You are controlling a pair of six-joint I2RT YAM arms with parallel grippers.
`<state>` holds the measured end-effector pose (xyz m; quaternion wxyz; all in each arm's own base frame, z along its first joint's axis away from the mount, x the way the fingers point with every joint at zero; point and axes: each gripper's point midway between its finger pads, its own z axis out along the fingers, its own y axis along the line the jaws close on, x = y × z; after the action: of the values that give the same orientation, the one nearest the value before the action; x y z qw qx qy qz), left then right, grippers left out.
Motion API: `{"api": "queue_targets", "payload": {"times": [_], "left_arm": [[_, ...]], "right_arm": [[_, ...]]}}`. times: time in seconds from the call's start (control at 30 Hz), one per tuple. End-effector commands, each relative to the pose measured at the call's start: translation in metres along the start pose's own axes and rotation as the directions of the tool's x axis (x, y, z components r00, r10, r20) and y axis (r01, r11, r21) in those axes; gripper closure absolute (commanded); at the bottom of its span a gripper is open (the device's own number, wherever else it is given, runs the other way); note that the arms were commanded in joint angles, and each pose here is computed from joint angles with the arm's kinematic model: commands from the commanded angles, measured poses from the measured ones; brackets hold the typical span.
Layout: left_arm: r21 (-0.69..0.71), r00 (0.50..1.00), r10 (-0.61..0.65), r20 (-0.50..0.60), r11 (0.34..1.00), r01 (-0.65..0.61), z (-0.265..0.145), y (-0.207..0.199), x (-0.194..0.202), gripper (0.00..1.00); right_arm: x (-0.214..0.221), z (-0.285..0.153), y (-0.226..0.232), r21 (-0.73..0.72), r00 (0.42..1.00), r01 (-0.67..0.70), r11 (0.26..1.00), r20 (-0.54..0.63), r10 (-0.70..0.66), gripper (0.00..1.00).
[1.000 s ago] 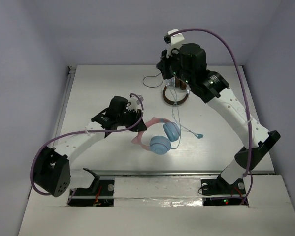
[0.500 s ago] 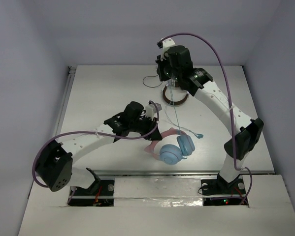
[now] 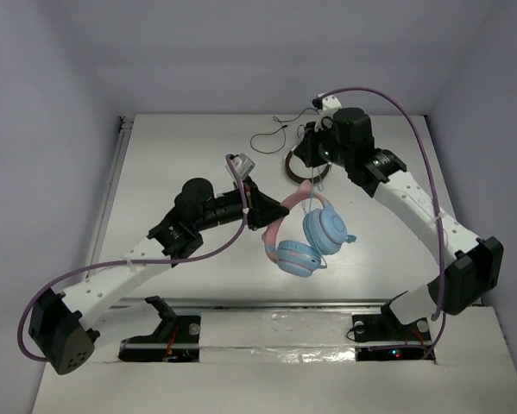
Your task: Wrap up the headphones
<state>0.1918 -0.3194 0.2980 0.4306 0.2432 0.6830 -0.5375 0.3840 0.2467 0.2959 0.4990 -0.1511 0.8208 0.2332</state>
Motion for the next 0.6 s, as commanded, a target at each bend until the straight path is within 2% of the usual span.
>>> {"api": "queue_targets", "payload": {"times": [0.0,0.03,0.17,0.3,0.4,0.5,0.57], "left_arm": [[0.211,0.979,0.006,0.203,0.976,-0.049,-0.012,-0.054,-0.048,1.0],[0.218,0.975,0.004,0.224,0.974,-0.054,-0.016,-0.058,-0.051,1.0],[0.229,0.94,0.01,0.34,0.969,-0.094,-0.033,-0.071,-0.073,1.0],[0.169,0.869,-0.004,0.496,0.981,-0.092,-0.051,-0.074,-0.11,1.0],[0.138,0.839,-0.002,0.544,0.987,-0.087,-0.059,-0.077,-0.13,1.0],[0.131,0.829,-0.001,0.559,0.988,-0.087,-0.06,-0.082,-0.143,1.0],[0.122,0.835,0.005,0.551,0.989,-0.086,-0.056,-0.082,-0.146,1.0]], "right_arm": [[-0.031,-0.021,0.054,-0.286,0.991,0.044,0.957,0.134,-0.005,1.0],[-0.035,-0.025,0.059,-0.314,0.986,0.063,0.947,0.164,-0.011,1.0],[-0.019,-0.029,0.061,-0.378,0.989,0.062,0.924,0.146,-0.007,0.99],[-0.004,-0.032,0.064,-0.427,0.992,0.05,0.903,0.124,0.004,0.97],[0.0,-0.044,0.075,-0.492,0.988,0.071,0.868,0.153,0.006,0.94],[0.011,-0.05,0.083,-0.551,0.984,0.077,0.831,0.175,0.025,0.86],[0.018,-0.047,0.084,-0.567,0.985,0.065,0.821,0.169,0.038,0.84]]}}
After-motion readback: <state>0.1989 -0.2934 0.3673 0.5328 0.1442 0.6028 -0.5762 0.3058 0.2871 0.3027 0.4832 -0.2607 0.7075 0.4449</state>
